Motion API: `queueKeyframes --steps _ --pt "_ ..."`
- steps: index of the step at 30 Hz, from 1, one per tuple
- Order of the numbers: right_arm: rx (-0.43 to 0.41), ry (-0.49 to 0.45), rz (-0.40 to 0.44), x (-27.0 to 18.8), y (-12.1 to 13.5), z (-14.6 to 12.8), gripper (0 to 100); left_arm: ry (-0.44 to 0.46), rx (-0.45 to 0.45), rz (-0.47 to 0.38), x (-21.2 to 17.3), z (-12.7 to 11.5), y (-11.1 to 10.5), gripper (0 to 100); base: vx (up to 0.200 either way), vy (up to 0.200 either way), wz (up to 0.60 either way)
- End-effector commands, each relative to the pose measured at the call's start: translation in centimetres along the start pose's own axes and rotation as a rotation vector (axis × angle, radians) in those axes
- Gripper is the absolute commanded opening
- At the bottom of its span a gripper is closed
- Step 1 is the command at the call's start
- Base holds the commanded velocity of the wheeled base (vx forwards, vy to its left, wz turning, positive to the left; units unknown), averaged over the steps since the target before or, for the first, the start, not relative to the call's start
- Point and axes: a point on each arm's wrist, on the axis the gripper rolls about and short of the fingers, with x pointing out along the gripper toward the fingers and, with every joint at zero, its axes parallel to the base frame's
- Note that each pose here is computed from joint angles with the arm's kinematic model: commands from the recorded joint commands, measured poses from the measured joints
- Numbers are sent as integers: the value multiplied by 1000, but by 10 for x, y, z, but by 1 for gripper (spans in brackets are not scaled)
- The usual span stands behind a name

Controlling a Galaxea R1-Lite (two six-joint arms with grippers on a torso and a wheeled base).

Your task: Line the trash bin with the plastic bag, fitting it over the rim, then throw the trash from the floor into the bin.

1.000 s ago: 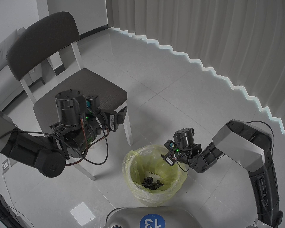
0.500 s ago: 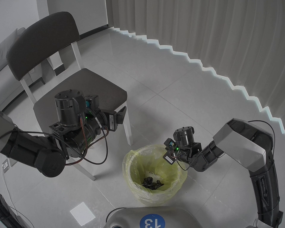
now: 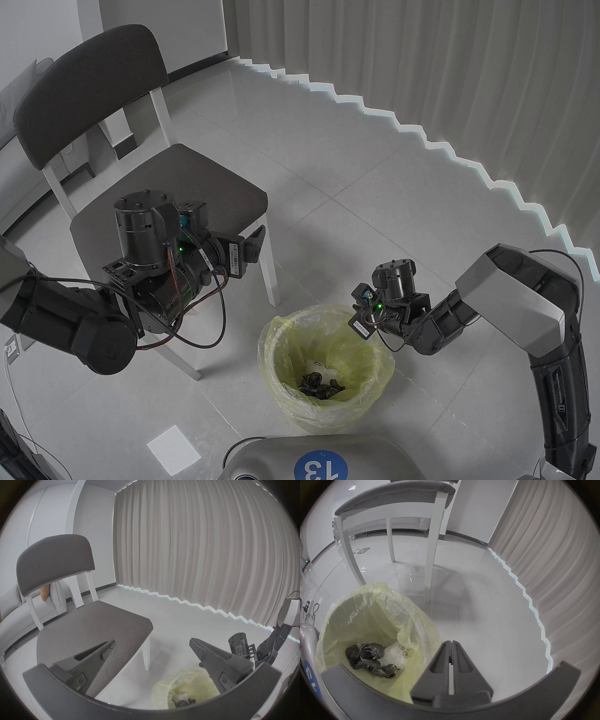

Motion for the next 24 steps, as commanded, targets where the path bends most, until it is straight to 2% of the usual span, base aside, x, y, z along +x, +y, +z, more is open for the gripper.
queueKeyframes --steps 1,16,23,24 --pt "-8 -17 4 -8 1 7 100 -2 0 0 0 1 0 100 0 0 0" --pt "-9 35 28 14 18 -13 100 -5 0 0 -1 2 0 100 0 0 0" --pt "-9 57 27 19 17 -19 100 -8 -1 -1 -1 2 0 100 0 0 0" --pt "-8 53 25 19 17 -18 0 -8 -1 -1 -1 2 0 100 0 0 0"
